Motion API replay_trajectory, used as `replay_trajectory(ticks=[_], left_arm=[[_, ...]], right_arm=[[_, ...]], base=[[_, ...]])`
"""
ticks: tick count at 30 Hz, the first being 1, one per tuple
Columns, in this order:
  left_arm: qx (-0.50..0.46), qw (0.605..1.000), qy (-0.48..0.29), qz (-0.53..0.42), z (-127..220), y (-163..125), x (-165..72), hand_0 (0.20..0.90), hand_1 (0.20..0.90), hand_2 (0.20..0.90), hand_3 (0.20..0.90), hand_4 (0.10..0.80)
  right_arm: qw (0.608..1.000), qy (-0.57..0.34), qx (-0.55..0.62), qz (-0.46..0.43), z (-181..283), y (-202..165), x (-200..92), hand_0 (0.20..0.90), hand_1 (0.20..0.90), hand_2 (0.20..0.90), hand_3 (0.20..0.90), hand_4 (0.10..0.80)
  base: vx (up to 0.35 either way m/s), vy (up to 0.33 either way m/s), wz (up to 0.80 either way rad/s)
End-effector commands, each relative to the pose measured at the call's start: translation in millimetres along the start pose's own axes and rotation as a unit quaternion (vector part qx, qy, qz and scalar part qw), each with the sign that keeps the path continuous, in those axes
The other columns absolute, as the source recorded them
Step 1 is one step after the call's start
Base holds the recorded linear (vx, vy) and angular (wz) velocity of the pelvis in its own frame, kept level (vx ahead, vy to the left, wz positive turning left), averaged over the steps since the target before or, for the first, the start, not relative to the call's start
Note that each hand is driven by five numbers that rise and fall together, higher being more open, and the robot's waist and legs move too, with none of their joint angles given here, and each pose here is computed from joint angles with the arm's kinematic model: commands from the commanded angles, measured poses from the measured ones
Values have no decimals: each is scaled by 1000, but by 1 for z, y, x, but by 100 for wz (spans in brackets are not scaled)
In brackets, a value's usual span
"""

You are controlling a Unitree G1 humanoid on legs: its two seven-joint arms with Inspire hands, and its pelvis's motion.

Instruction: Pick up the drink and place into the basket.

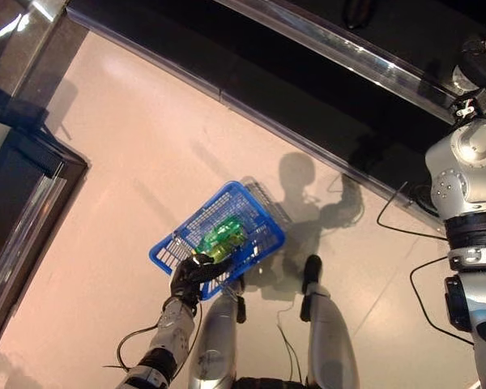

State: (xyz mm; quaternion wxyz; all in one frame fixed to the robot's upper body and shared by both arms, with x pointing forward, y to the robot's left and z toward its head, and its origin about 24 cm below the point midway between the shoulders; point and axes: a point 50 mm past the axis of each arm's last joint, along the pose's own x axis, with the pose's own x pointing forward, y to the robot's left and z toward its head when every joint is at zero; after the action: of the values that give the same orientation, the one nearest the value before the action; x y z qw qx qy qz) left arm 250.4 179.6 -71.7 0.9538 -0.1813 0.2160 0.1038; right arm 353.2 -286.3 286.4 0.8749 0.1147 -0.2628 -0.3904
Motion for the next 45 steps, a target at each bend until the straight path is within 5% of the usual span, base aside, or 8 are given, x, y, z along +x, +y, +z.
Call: replay_trajectory(ticks=[1, 2, 4, 5, 27, 45], left_arm=[[49, 998, 0, 36, -6, 51, -24, 300, 300, 300, 200, 100], [49, 998, -1, 36, -6, 52, -25, 300, 300, 300, 200, 100], [50, 998, -1, 38, -6, 54, -25, 300, 300, 300, 200, 100], [50, 998, -2, 38, -6, 56, -26, 300, 300, 300, 200, 100], [16, 999, -24, 35, 0, 61, -29, 300, 300, 300, 200, 100], [-55, 990, -127, -1, 26, 62, -38, 300, 300, 300, 200, 100]], right_arm=[[989, -143, 32, 28, 88, 10, 19, 900, 900, 900, 900, 800], [989, -142, 31, 24, 89, 9, 20, 747, 747, 747, 722, 622], [990, -140, 26, 12, 90, 5, 25, 328, 328, 328, 233, 133], [990, -142, 21, 7, 92, 4, 27, 300, 300, 300, 200, 100], [979, -202, 40, -5, 111, -8, 26, 300, 300, 300, 200, 100], [952, -233, 59, 192, 78, -22, -56, 300, 300, 300, 200, 100]], base=[[0, 0, 0], [0, 0, 0], [0, 0, 0], [0, 0, 0], [-16, 23, 0], [-19, 48, -1]])
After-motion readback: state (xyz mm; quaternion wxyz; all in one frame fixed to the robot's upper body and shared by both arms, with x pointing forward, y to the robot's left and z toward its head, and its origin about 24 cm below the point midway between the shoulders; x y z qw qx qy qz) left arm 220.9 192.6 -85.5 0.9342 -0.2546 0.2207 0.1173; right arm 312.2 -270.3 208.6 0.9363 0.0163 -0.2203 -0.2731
